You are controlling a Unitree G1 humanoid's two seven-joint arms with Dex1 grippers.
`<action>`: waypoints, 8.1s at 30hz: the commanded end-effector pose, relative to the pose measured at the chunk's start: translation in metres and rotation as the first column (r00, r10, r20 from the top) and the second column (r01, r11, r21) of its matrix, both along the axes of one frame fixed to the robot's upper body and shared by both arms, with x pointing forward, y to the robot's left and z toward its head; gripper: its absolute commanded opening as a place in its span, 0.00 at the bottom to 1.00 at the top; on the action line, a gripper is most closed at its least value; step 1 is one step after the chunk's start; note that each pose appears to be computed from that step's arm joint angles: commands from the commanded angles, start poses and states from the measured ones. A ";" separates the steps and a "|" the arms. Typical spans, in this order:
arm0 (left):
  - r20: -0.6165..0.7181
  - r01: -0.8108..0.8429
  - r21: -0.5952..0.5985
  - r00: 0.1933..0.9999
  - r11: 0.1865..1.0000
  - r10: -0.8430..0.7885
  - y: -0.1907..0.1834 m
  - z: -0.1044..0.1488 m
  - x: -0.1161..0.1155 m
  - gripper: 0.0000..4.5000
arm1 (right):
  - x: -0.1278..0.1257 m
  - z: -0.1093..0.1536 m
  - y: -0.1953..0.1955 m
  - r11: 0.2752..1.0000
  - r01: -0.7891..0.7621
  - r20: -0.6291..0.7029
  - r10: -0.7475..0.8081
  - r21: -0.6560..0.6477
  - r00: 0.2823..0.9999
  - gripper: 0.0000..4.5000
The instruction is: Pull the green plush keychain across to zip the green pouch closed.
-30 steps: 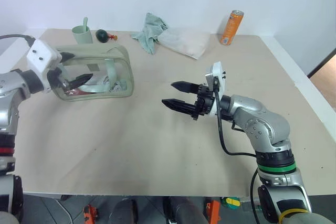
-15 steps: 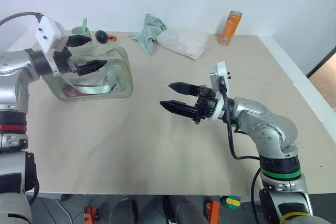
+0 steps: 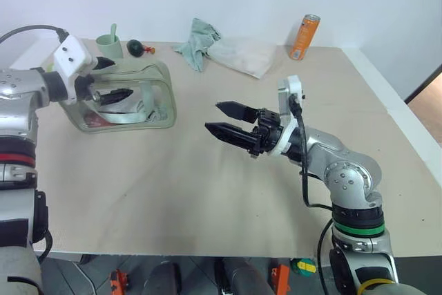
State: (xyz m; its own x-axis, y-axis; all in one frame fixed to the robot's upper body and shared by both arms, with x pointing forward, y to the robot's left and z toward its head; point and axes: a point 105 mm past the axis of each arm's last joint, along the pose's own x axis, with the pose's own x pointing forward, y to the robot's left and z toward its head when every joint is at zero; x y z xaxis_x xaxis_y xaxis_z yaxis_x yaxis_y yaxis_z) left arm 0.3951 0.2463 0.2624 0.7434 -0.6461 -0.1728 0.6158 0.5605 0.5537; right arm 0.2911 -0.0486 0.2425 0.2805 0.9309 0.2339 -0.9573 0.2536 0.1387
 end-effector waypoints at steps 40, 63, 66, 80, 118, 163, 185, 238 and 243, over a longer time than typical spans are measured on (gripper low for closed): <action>-0.034 0.404 0.076 0.915 0.912 -0.402 -0.107 0.011 -0.047 0.01 | 0.030 0.030 -0.112 0.912 0.407 0.174 -0.392 -0.057 0.903 1.00; -0.069 0.484 -0.279 0.851 0.829 -0.521 -0.156 0.017 -0.071 0.69 | 0.031 0.028 -0.109 0.913 0.400 0.192 -0.379 -0.084 0.905 1.00; -0.036 0.460 -0.375 0.860 0.805 -0.508 -0.146 0.035 -0.068 0.69 | 0.031 0.029 -0.109 0.912 0.401 0.195 -0.379 -0.084 0.904 1.00; 0.004 0.333 -0.593 0.912 0.734 -0.410 -0.031 0.040 -0.087 0.69 | 0.007 0.008 -0.080 0.934 0.234 0.185 -0.188 -0.269 0.965 1.00; -0.297 -0.196 -0.824 0.948 0.532 -0.112 0.008 -0.052 -0.023 0.70 | 0.012 -0.023 -0.051 0.860 0.196 0.261 -0.076 -0.471 0.962 0.02; -0.167 0.250 -0.536 0.905 0.806 -0.392 -0.110 0.003 -0.034 0.21 | 0.011 -0.025 -0.052 0.849 0.241 0.280 -0.115 -0.471 0.953 0.00; -0.151 0.121 -0.640 0.948 0.759 -0.279 -0.005 0.000 -0.071 0.66 | 0.011 -0.028 -0.046 0.856 0.213 0.272 -0.089 -0.471 0.958 0.00; -0.366 0.148 -0.613 0.817 0.776 -0.445 -0.102 -0.092 -0.099 0.00 | -0.001 0.061 -0.088 0.969 0.173 0.234 -0.129 -0.178 0.964 0.91; -0.368 0.149 -0.611 0.816 0.777 -0.446 -0.103 -0.093 -0.101 0.00 | 0.023 0.040 -0.059 0.925 0.204 0.270 -0.118 -0.320 0.956 0.91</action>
